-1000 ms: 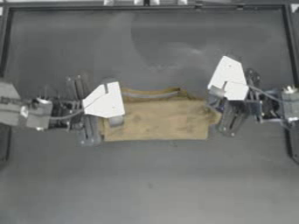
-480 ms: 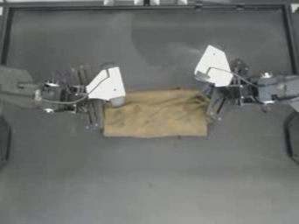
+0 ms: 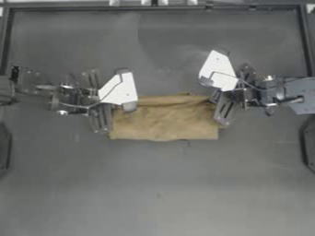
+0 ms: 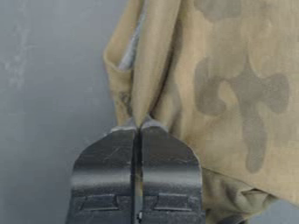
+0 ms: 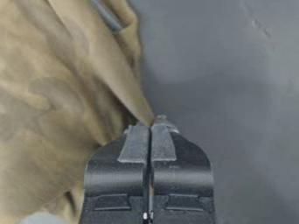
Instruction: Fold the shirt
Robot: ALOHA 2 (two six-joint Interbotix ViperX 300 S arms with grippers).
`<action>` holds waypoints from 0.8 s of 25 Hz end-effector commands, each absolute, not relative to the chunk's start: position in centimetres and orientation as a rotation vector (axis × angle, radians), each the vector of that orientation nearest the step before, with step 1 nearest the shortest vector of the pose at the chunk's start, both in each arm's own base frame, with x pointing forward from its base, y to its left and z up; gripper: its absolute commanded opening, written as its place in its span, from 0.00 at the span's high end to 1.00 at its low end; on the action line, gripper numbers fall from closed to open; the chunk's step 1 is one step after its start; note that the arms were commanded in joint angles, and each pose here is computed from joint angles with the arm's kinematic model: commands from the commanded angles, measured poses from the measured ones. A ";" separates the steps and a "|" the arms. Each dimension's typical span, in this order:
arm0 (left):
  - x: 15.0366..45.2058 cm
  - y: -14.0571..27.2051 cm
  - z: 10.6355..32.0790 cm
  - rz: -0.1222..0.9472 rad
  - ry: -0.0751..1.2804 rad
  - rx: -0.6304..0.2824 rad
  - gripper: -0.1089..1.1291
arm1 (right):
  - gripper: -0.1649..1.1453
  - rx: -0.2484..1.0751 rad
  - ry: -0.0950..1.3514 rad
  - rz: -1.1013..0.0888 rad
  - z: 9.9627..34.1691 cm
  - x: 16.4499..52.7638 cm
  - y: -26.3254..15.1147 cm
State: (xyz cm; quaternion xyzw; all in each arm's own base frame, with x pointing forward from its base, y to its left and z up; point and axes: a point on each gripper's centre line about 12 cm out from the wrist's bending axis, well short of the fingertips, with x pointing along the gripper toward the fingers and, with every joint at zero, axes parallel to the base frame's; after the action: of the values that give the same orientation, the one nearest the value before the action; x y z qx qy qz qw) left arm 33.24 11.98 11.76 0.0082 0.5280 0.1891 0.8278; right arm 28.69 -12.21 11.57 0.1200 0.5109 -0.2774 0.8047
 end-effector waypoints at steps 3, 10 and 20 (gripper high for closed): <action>33.8 12.2 13.1 0.418 1.077 -0.016 0.58 | 0.77 0.241 1.077 -0.594 11.9 29.3 -12.7; 34.4 12.3 14.8 0.428 1.026 -0.038 0.28 | 0.24 0.295 1.028 -0.596 12.8 30.4 -12.8; 34.1 12.4 19.5 0.437 0.895 -0.009 0.28 | 0.11 0.347 0.938 -0.621 16.4 30.4 -12.8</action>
State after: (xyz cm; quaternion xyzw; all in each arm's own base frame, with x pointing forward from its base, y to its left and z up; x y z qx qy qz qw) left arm 33.91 12.32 16.24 -0.0092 0.4724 0.2050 0.8572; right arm 29.95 -12.69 14.15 0.1561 0.4747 -0.2921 0.8155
